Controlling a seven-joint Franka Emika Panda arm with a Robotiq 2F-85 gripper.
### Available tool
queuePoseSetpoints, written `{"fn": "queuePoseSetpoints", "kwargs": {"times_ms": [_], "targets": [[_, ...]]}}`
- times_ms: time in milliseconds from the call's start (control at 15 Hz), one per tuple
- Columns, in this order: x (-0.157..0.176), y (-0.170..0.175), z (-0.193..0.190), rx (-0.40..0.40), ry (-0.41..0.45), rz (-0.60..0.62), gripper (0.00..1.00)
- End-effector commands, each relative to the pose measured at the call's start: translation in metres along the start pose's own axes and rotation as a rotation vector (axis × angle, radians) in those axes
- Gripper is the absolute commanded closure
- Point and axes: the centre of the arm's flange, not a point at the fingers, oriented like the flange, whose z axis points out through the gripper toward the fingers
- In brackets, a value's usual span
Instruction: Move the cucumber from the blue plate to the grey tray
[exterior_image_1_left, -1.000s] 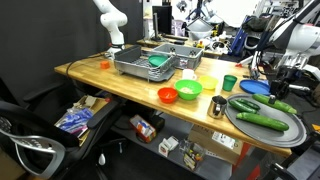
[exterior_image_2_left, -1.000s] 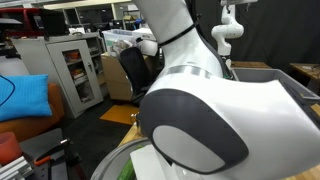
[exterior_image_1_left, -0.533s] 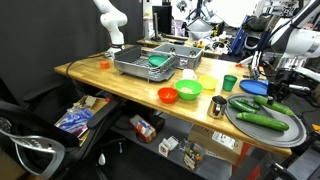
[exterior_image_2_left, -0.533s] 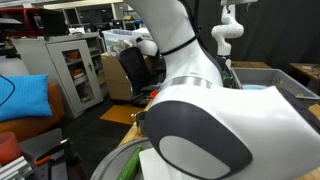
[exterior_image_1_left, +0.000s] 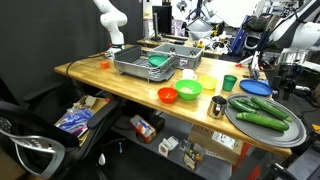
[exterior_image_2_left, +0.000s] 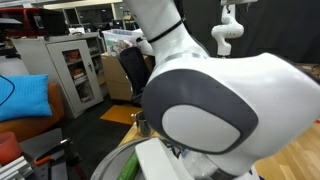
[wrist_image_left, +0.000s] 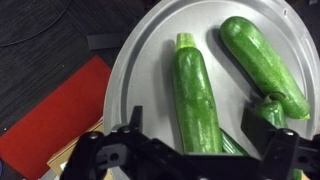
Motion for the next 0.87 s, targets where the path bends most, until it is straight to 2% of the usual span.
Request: {"fn": "queuePoseSetpoints", "kwargs": {"times_ms": [0,133,200,333,800], "targets": [[-0.021,-0.019,-0.026,-0.065,0.026,-0.045,0.00],[-0.027,-0.030,-0.043,-0.040,0.035,-0.070,0.00],[-0.010,-0.019,-0.033,-0.042,0.030,-0.046,0.00],[-0.018,-0.027,-0.045,-0.042,0.042,-0.055,0.00],[-0.021,-0.028,-0.041,-0.038,0.035,-0.057,0.00]]}}
